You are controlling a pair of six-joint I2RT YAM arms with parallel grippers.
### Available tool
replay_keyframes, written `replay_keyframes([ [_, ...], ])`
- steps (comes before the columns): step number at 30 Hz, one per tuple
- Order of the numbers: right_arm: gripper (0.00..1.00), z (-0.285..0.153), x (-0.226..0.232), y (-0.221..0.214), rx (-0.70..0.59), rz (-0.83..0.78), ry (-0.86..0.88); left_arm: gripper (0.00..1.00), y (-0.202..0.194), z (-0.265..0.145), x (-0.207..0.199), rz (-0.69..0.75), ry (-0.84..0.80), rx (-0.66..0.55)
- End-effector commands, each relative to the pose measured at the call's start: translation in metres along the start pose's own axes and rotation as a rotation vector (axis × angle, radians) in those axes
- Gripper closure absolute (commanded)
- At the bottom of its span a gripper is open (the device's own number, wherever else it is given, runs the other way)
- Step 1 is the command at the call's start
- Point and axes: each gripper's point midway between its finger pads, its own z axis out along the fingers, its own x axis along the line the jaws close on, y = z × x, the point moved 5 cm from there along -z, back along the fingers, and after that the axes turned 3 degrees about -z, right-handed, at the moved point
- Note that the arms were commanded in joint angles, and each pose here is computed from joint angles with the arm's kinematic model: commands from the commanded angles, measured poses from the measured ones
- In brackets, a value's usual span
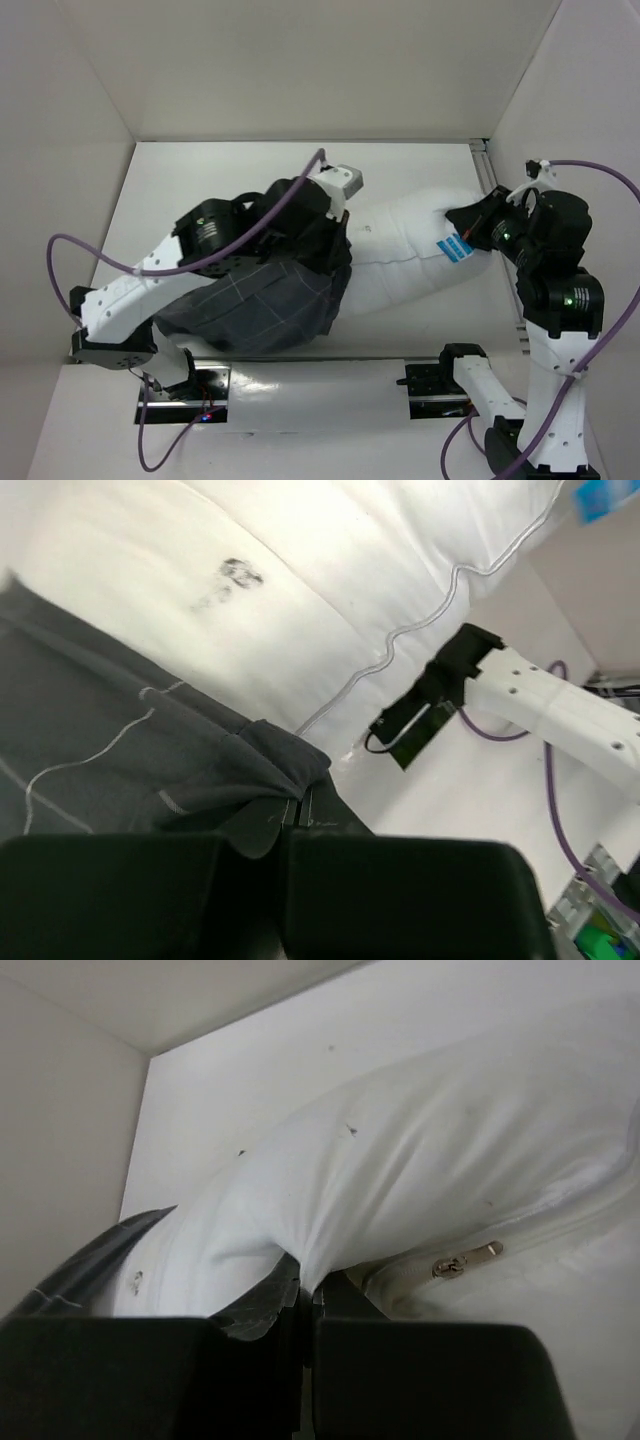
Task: Put the pillow into the pillowcase
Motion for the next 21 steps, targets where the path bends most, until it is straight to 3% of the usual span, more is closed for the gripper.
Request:
replay_keyframes([
  [1,1.0,-0.018,-0.002,-0.023,0.111,0.038,-0.044,1.0,0.063,-0.066,-0.015,-0.109,-0.207,-0.313],
  [3,1.0,-0.026,-0.006,-0.033,0.149,0.052,-0.074,1.0,0.071,-0.064,0.0,-0.129,-0.181,-0.314],
  [7,1.0,-0.023,-0.017,-0.051,0.217,0.076,-0.117,1.0,0.089,-0.013,0.038,-0.138,-0.107,-0.247],
  [12,1.0,0.039,-0.051,-0.078,0.343,0.128,-0.178,1.0,0.123,0.091,0.122,-0.163,0.047,-0.156],
  [13,1.0,0.057,-0.056,-0.072,0.301,0.114,-0.172,0.95,0.123,0.106,0.135,-0.159,0.088,-0.139],
  [16,0.99,0.105,-0.086,-0.062,0.239,0.106,-0.299,0.65,0.125,0.122,0.144,-0.094,0.106,-0.09],
  [17,0.96,0.117,-0.094,-0.059,0.222,0.112,-0.332,0.34,0.128,0.116,0.14,-0.073,0.119,-0.114],
  [18,0.9,0.137,-0.104,-0.059,0.234,0.126,-0.371,0.19,0.123,0.115,0.132,-0.048,0.13,-0.114],
  [19,0.63,0.154,-0.106,-0.045,0.169,0.111,-0.363,0.04,0.136,0.092,0.127,-0.023,0.126,-0.198],
  [20,0.45,0.165,-0.109,-0.04,0.157,0.108,-0.37,0.0,0.137,0.086,0.125,-0.017,0.152,-0.229],
  [21,0.34,0.175,-0.118,-0.034,0.149,0.124,-0.396,0.0,0.135,0.083,0.127,-0.018,0.171,-0.235],
])
